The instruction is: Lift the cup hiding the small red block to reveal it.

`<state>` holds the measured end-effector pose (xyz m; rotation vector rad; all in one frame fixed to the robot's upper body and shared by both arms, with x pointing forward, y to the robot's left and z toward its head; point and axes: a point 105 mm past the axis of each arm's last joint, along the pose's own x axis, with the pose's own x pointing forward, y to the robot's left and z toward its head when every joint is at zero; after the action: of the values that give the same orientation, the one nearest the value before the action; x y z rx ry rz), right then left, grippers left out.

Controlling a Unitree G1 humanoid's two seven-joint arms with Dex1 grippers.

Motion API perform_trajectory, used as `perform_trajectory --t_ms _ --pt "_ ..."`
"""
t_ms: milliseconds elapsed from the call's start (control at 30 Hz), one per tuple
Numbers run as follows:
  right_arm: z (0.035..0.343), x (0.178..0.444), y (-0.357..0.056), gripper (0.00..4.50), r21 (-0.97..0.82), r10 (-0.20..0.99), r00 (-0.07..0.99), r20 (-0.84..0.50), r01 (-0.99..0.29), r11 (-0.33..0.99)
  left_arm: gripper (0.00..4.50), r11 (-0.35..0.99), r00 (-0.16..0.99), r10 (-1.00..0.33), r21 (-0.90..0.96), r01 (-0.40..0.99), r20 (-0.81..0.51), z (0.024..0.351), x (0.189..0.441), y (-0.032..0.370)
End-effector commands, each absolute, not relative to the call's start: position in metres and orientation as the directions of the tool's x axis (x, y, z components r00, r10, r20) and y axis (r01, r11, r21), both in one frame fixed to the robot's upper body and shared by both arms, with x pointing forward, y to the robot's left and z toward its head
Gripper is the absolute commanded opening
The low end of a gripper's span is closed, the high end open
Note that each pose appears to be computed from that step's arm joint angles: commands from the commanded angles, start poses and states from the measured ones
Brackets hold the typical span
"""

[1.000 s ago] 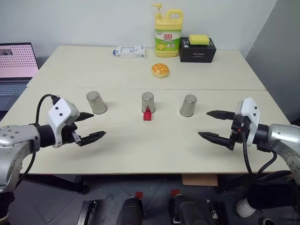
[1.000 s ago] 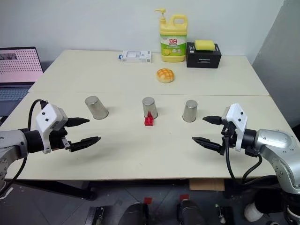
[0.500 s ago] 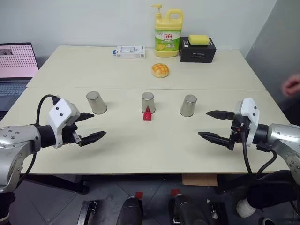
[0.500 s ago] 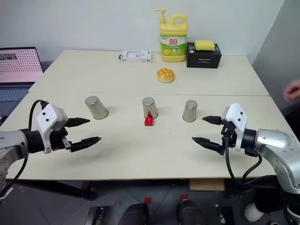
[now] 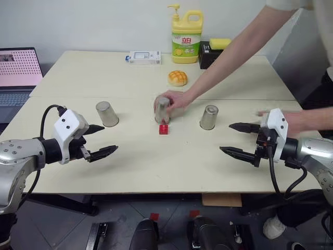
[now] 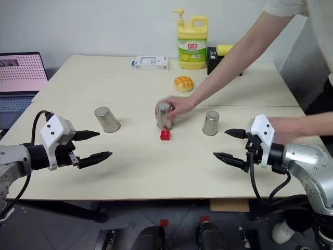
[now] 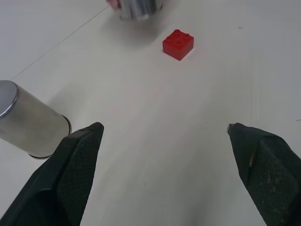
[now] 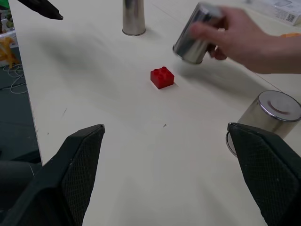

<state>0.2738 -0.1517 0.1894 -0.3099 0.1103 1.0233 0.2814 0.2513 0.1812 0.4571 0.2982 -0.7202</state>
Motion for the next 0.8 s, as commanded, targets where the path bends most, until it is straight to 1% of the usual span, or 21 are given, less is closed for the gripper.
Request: perform_trajectory --t_ms 33,533,733,800 --pt "0.197 0.269 -0.148 4.46 -0.237 0.830 0.511 -0.223 -0.854 0.463 4.50 0.647 0.724 -0.566 0.332 0.686 -0.395 0.191 0.282 0.248" --pt "0.195 0.271 -0.148 4.46 -0.238 0.828 0.515 -0.223 -0.852 0.466 4.50 0.640 0.719 -0.571 0.334 0.692 -0.398 0.191 0.283 0.246" --pt "0.195 0.272 -0.143 4.46 -0.199 0.836 0.512 -0.196 -0.856 0.478 4.50 0.624 0.707 -0.592 0.335 0.706 -0.387 0.195 0.284 0.238" --pt "0.199 0.275 -0.142 4.46 -0.174 0.834 0.525 -0.170 -0.849 0.499 4.50 0.617 0.699 -0.611 0.328 0.715 -0.372 0.199 0.284 0.232"
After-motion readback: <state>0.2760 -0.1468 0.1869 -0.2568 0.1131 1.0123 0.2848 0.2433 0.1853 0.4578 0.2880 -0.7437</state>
